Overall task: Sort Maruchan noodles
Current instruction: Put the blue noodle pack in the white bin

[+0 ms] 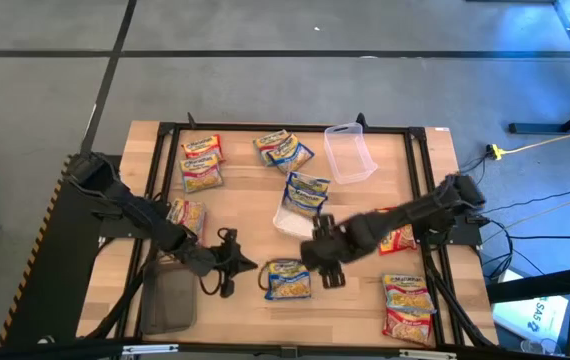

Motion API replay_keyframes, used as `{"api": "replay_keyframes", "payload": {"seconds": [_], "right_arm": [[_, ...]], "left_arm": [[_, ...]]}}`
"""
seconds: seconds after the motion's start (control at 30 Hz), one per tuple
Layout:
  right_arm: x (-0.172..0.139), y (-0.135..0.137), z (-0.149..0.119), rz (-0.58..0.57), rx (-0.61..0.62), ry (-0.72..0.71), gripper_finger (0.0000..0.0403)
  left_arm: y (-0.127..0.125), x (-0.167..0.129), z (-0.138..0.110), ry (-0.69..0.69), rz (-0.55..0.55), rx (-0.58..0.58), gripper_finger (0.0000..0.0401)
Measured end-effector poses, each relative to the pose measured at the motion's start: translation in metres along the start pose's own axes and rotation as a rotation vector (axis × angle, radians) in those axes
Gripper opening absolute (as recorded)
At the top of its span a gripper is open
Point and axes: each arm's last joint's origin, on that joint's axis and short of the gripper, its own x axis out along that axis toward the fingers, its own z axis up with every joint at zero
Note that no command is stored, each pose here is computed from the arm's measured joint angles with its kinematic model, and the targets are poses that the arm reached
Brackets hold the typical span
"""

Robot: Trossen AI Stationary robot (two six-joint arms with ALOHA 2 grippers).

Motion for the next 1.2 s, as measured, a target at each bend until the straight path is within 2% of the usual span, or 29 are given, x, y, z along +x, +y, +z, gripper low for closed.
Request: {"api": "replay_keyframes", "payload": {"seconds": [0.13,0.27,0.4,0.57,0.7,0.9,1.2], "right_arm": [[0.034,0.021,-0.031,-0.009,0.077,-0.128,0.0234],[0.069,0.035,-0.058,-0.084,0.166,-0.251,0.0234],[0.091,0.035,-0.078,-0.171,0.264,-0.317,0.0234],[0.100,0.029,-0.088,-0.266,0.357,-0.413,0.0234],[0.104,0.029,-0.089,-0.253,0.393,-0.497,0.0234],[0.110,0.027,-0.096,-0.242,0.400,-0.510,0.0234],[0.132,0.029,-0.101,-0.264,0.405,-0.519,0.0234]], "left_arm": [[-0.012,0.014,-0.016,0.063,-0.004,-0.034,0.0004],[-0.026,0.033,-0.030,0.114,-0.022,-0.072,0.0004],[-0.049,0.052,-0.036,0.169,-0.099,-0.083,0.0004],[-0.074,0.073,-0.039,0.193,-0.161,-0.082,0.0004],[-0.080,0.090,-0.045,0.168,-0.107,-0.077,0.0004],[-0.070,0.099,-0.052,0.144,0.032,-0.109,0.0004],[-0.065,0.099,-0.054,0.175,0.075,-0.129,0.0004]]}}
